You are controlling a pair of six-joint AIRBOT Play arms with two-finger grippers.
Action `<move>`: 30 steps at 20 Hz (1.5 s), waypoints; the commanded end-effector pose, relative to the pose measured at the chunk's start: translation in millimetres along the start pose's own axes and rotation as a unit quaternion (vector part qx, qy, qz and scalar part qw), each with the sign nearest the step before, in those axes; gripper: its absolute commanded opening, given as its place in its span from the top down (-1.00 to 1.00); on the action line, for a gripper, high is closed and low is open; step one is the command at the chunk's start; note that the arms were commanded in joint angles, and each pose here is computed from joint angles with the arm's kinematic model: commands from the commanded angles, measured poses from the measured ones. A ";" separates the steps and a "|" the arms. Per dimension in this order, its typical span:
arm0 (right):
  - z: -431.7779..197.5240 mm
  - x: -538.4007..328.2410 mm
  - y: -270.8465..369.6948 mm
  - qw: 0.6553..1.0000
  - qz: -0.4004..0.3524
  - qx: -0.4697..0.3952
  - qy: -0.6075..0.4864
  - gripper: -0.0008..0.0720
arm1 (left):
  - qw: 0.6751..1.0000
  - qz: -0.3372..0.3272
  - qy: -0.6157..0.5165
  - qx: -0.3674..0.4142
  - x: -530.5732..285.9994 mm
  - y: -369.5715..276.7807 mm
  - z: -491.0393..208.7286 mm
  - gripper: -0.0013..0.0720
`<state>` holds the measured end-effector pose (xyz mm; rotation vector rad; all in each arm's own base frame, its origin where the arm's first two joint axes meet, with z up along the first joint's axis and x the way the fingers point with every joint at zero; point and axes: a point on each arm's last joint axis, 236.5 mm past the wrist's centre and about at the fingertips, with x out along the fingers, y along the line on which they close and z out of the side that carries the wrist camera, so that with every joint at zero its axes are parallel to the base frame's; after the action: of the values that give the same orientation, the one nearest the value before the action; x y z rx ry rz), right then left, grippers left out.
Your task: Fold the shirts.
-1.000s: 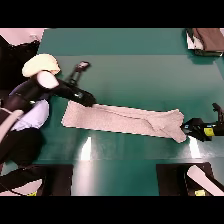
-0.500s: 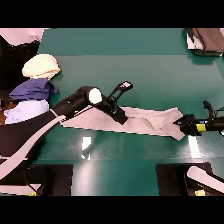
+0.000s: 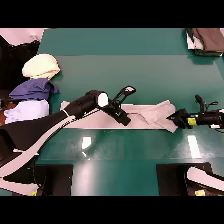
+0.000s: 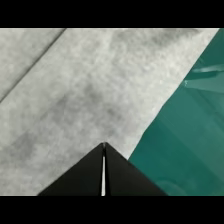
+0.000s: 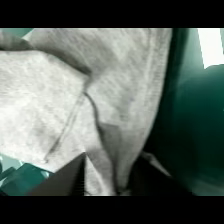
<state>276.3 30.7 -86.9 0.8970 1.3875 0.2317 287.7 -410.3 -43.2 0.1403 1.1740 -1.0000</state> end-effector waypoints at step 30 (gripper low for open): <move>-50.0 -132.9 270.0 0.927 0.076 -0.354 -0.098 0.95 | 0.996 0.049 -0.042 -0.068 -6.3 46.2 21.4 0.91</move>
<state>298.4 132.5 180.4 0.4233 0.9368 0.6568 329.1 -404.3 -57.5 0.0639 1.1283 -0.8461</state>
